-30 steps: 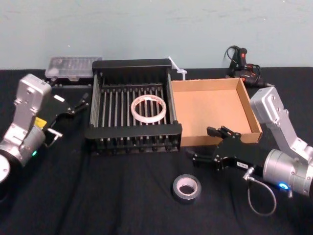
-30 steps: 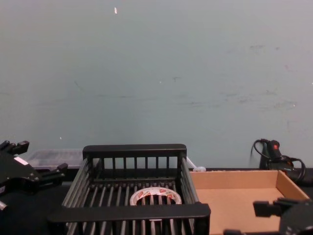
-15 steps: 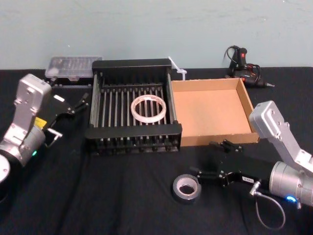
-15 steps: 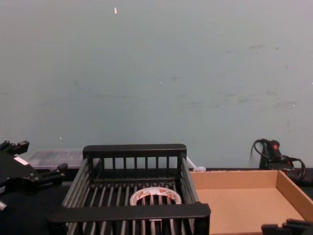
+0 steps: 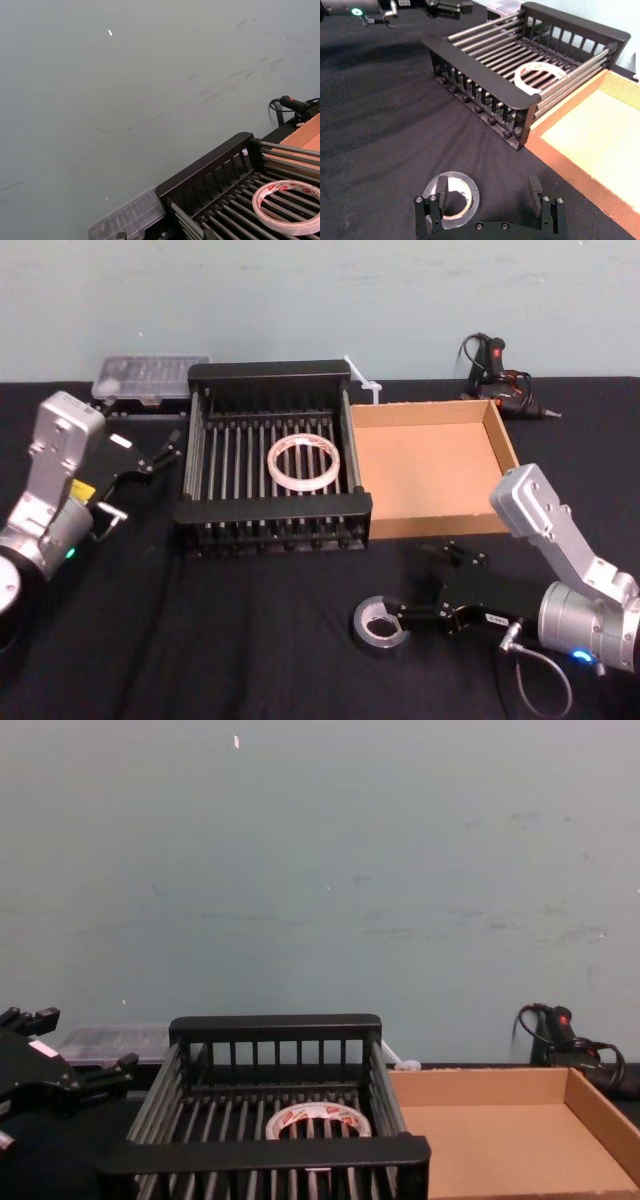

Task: Pick up the white tape and place it into the black box , Pick up the silver tape and place it into the brown box.

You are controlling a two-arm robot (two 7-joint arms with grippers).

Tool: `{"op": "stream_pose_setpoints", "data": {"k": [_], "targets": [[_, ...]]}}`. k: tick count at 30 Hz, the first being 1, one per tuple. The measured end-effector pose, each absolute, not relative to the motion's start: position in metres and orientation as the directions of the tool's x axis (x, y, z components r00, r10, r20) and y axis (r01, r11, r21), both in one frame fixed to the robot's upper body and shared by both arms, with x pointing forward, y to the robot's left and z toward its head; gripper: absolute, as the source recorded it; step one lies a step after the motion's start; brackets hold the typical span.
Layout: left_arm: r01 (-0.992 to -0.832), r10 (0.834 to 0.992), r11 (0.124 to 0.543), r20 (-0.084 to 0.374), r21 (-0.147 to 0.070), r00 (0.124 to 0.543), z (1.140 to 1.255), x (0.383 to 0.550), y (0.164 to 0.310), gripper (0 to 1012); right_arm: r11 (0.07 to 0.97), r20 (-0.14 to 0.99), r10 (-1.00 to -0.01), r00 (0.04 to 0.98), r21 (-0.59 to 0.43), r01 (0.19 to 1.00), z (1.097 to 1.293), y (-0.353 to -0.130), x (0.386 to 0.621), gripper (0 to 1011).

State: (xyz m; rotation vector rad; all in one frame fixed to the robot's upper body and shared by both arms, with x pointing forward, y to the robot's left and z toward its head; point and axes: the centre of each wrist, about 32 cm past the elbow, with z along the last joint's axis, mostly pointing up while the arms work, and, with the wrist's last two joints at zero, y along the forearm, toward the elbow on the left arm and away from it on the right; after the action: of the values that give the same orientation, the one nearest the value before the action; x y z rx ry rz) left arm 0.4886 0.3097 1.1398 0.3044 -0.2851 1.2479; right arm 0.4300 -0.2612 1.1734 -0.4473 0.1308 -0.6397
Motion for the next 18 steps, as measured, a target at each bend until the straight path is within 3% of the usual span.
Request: {"op": "stream_pose_setpoints", "data": {"k": [18], "targets": [[-0.955,0.880,0.287,0.374,0.070,0.292,1.140,0.489,0.310,1001,0.686,0.031,-0.613,0.789,-0.474,0.552,1.160,-0.257,0.441,1002]]}}
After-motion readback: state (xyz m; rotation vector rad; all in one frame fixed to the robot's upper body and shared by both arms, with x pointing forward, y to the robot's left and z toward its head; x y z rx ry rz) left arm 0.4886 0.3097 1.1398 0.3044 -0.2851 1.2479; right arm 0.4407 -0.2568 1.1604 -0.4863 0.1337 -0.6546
